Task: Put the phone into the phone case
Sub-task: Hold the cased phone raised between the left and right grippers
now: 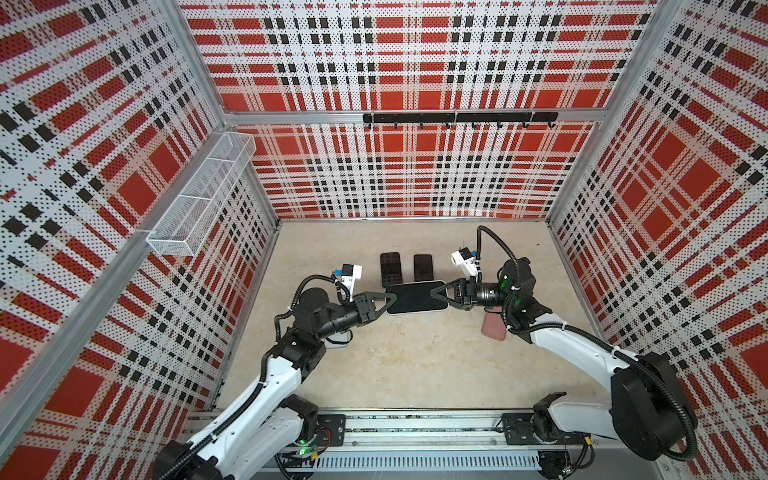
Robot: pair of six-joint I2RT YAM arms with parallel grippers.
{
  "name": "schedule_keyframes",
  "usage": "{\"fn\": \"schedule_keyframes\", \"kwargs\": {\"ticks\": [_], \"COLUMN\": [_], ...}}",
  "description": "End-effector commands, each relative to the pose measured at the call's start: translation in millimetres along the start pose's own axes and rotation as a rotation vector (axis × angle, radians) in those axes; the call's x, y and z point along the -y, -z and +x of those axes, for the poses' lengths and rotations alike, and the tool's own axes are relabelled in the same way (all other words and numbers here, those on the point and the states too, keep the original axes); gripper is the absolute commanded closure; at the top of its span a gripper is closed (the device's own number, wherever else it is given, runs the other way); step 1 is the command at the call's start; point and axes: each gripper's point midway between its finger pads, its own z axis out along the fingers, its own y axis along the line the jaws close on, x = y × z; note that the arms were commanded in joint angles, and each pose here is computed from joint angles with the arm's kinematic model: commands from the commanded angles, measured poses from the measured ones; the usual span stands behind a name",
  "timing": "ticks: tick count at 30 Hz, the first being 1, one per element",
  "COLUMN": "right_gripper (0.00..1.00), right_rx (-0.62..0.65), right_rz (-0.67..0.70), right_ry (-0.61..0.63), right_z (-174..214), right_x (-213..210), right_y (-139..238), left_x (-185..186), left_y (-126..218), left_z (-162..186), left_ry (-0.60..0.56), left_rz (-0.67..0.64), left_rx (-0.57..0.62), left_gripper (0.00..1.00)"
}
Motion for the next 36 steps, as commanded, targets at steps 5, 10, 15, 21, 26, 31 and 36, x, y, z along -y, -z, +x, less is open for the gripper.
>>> {"fn": "schedule_keyframes", "kwargs": {"ticks": [5,10,15,21,26,31,36], "right_gripper": [1.0,1.0,1.0,1.0,1.0,1.0,1.0], "right_rx": [-0.011,-0.008,-0.008,-0.008,-0.012,-0.013,-0.016], "right_rz": [-0.032,-0.045,-0.047,-0.046,-0.036,-0.031,-0.03], "right_ry": [0.032,0.024,0.021,0.02,0.014,0.011,0.01], "right_z": [4.1,4.0,3.4,4.8,6.9,6.6,6.0], "right_x": [-8.8,-7.0,-6.2,-6.1,-2.3,0.2,1.9], "right_y": [1.1,0.2,-0.3,0.4,0.7,0.5,0.1], "left_x": [49.5,52.6,53.9,51.7,51.9,53.1,53.9], "left_y": [0.8,2.1,-3.5,-10.6,-10.9,-7.6,-7.4], "left_z": [-33.0,-38.2,-39.3,-39.5,-37.9,-37.9,-37.6], "left_ry": [-0.112,-0.118,-0.117,-0.111,-0.114,-0.116,-0.116], "left_rz": [0.137,0.149,0.156,0.154,0.156,0.158,0.158], "left_rx": [0.105,0.145,0.142,0.134,0.133,0.148,0.152], "left_gripper": [0.71,0.62,0.64,0.77,0.84,0.95,1.0]}}
